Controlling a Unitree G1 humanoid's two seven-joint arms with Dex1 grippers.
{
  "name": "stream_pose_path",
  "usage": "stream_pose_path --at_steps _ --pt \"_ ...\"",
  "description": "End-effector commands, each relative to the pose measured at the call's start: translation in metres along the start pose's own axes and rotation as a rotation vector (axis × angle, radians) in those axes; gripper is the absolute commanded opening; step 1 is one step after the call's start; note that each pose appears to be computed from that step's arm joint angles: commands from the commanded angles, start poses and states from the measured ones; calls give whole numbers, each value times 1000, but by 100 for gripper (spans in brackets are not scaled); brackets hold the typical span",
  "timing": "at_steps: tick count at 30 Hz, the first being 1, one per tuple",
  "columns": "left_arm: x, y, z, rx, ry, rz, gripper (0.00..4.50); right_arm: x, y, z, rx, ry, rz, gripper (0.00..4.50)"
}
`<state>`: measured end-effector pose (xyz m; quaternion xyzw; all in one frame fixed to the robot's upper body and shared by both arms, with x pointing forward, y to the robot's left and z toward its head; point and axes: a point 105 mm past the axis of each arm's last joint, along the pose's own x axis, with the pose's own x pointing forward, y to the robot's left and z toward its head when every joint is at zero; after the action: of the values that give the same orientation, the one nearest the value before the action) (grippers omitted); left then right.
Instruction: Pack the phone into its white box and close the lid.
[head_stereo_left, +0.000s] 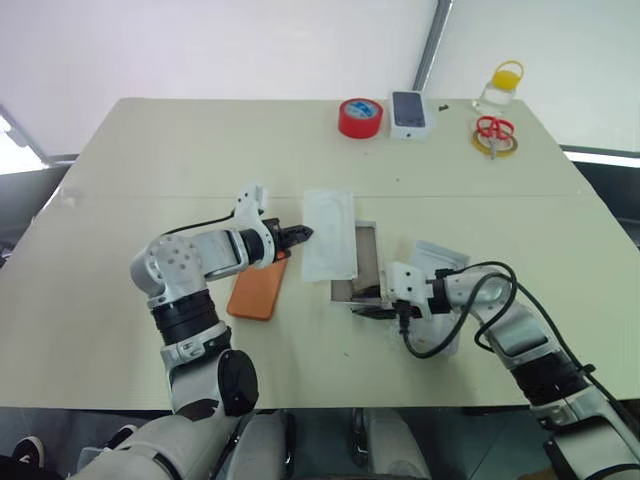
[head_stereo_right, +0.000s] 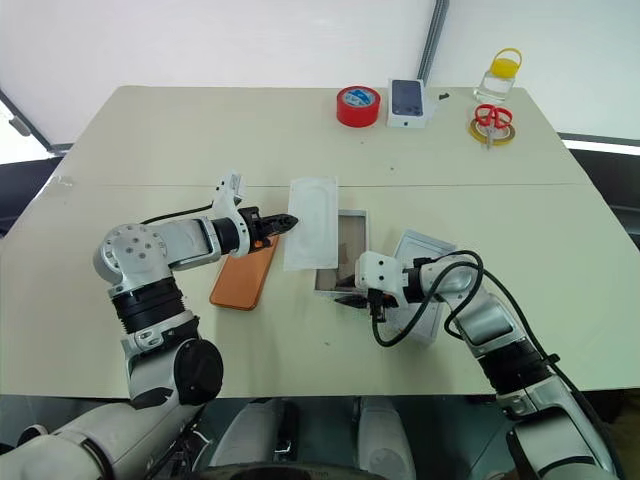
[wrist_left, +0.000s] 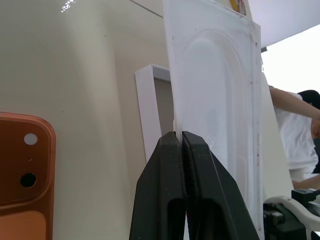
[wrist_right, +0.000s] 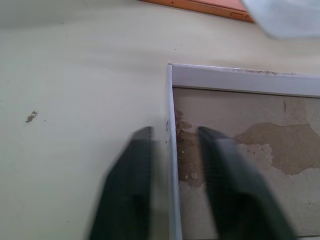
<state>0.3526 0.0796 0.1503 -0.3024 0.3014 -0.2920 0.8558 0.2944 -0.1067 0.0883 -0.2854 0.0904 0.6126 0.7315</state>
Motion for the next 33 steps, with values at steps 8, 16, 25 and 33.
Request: stream_pose_path --at_steps 8,16,25,33 --pt "11 -10 -19 12 40 -16 0 -79 -29 17 114 -99 -195 296" --pt "31 -18 -31 -11 61 -26 0 -123 -37 -17 147 5 -324 296" --pt "41 -22 -33 2 61 -17 0 -116 -38 -14 130 -19 -345 296" --pt "43 -29 -37 6 81 -36 188 -110 -37 -13 108 -19 -348 303"
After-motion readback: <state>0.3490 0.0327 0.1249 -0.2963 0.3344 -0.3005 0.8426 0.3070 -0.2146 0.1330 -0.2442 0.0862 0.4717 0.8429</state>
